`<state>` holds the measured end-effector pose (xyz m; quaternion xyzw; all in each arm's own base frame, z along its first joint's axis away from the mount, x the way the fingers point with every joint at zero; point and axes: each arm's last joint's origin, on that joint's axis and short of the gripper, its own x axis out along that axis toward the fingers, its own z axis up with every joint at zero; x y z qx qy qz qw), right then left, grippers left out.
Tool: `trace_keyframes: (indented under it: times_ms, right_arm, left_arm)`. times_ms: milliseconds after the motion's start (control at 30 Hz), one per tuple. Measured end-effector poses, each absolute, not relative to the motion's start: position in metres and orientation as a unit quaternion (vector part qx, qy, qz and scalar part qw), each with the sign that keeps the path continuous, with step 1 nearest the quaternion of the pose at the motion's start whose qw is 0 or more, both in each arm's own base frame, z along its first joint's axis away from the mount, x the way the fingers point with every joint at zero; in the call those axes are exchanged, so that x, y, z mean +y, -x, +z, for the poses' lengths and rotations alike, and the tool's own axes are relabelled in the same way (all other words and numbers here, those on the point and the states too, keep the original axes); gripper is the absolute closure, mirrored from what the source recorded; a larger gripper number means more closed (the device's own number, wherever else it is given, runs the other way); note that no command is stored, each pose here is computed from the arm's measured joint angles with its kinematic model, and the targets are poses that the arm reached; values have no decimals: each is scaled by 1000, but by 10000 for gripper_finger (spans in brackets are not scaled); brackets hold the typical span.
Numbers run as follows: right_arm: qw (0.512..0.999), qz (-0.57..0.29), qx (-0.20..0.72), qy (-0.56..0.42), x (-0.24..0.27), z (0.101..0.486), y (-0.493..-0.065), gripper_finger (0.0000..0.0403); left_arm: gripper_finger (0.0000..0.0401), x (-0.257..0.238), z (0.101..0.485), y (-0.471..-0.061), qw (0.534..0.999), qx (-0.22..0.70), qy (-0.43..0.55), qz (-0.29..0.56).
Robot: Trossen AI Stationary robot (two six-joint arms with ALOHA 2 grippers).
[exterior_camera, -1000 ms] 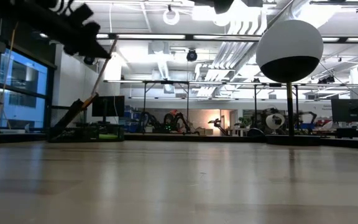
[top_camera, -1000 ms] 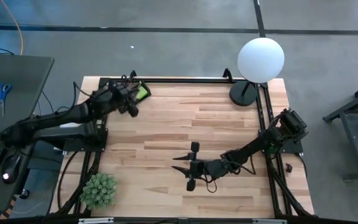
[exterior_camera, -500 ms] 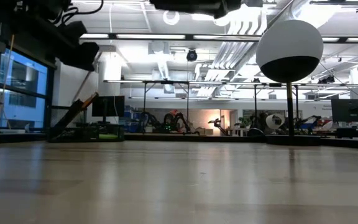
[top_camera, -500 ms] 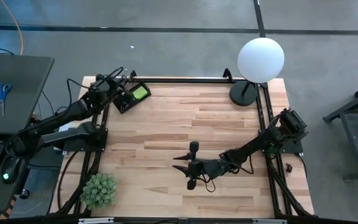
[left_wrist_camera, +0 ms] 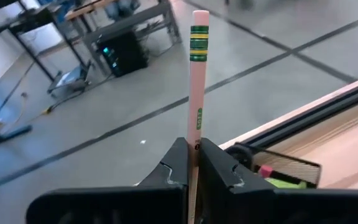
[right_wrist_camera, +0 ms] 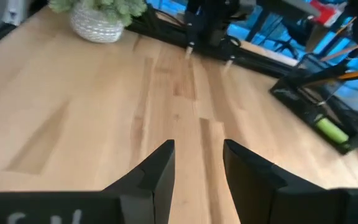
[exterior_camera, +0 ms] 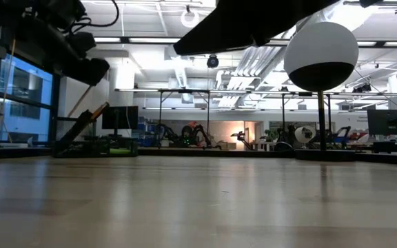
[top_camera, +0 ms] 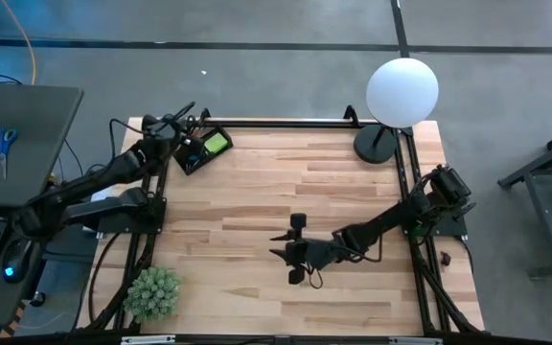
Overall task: Pick and place office supplies into organizer
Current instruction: Put the pink pencil into the black desk organizer, then return to Home Position
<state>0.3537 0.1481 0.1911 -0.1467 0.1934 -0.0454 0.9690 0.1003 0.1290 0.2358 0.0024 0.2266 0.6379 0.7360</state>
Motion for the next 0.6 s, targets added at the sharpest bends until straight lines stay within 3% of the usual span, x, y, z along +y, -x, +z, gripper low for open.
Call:
trace_keyframes:
  times_ms: [200, 500, 600]
  right_arm:
    - [972, -38, 195, 124, 156, 190, -350, 275]
    - [975, -36, 187, 111, 168, 191, -344, 275]
    - [977, -36, 181, 109, 169, 192, -345, 275]
  left_arm:
    - [384, 132, 229, -102, 717, 239, 13, 655]
    - [267, 127, 219, -99, 718, 254, 76, 644]
    - [237, 126, 218, -100, 741, 258, 91, 613]
